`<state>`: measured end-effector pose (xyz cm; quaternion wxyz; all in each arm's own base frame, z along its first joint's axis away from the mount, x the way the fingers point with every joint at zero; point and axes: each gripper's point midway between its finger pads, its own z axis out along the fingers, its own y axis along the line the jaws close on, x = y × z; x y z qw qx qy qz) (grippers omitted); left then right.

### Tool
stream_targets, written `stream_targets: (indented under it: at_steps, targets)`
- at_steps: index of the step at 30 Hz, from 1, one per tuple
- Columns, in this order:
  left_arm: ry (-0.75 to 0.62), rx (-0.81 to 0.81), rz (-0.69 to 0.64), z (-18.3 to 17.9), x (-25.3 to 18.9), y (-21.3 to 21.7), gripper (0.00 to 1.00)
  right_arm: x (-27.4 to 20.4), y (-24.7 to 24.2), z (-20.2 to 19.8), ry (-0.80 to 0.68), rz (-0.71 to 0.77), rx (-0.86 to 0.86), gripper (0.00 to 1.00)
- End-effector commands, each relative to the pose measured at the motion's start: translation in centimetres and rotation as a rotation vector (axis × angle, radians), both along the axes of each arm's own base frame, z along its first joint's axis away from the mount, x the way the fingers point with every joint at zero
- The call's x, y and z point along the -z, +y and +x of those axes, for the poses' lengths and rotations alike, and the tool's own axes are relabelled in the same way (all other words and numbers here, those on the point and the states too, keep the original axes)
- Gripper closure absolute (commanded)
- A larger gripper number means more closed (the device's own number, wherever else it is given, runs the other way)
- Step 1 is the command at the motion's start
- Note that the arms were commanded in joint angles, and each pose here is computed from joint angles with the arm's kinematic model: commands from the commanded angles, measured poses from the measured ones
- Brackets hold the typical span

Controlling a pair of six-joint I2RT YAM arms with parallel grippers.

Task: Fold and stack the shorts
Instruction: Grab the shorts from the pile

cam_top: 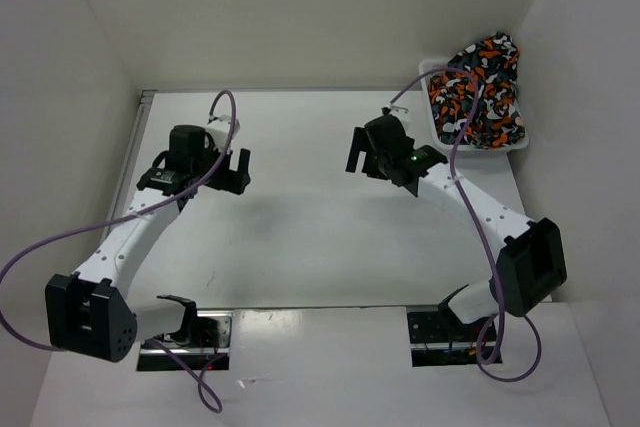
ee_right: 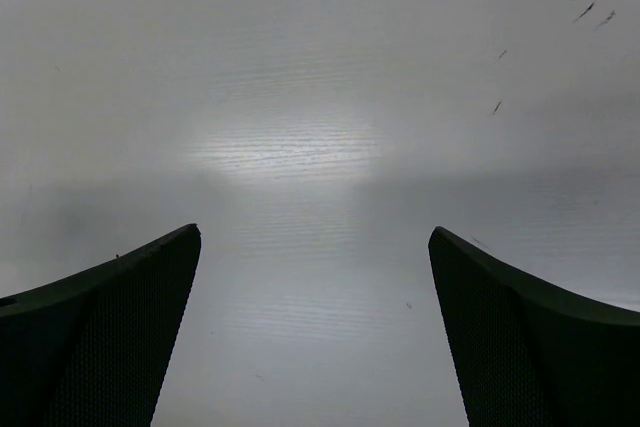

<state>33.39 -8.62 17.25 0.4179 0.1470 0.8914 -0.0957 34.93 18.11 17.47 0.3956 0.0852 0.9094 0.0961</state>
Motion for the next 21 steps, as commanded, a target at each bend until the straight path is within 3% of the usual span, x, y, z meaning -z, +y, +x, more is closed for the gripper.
stream_targets:
  at_steps: [1,6,11,16,18,21]
  targets:
    - [-0.019,0.009,-0.004,0.4,-0.3,-0.3,0.00,-0.5,-0.4,-0.2,-0.008,0.029,0.015,0.00]
    - [0.059,0.001,0.017,0.4,1.4,-0.1,0.00,-1.7,-1.5,0.0,-0.052,0.031,0.060,0.00]
    - [0.052,0.015,0.003,0.5,1.5,-0.4,0.00,-1.7,-3.6,0.5,-0.049,-0.013,0.110,0.00]
    - [0.075,0.028,-0.005,0.7,2.1,-0.8,0.00,-2.8,-8.6,2.1,-0.086,-0.069,0.252,0.00]
    - [0.093,0.028,-0.002,0.3,2.3,-0.7,0.00,-5.5,-12.3,3.8,-0.166,-0.036,0.334,0.00]
    - [0.066,-0.002,0.021,0.8,1.3,-0.1,0.00,-6.6,-18.2,6.0,-0.170,0.029,0.426,0.00]
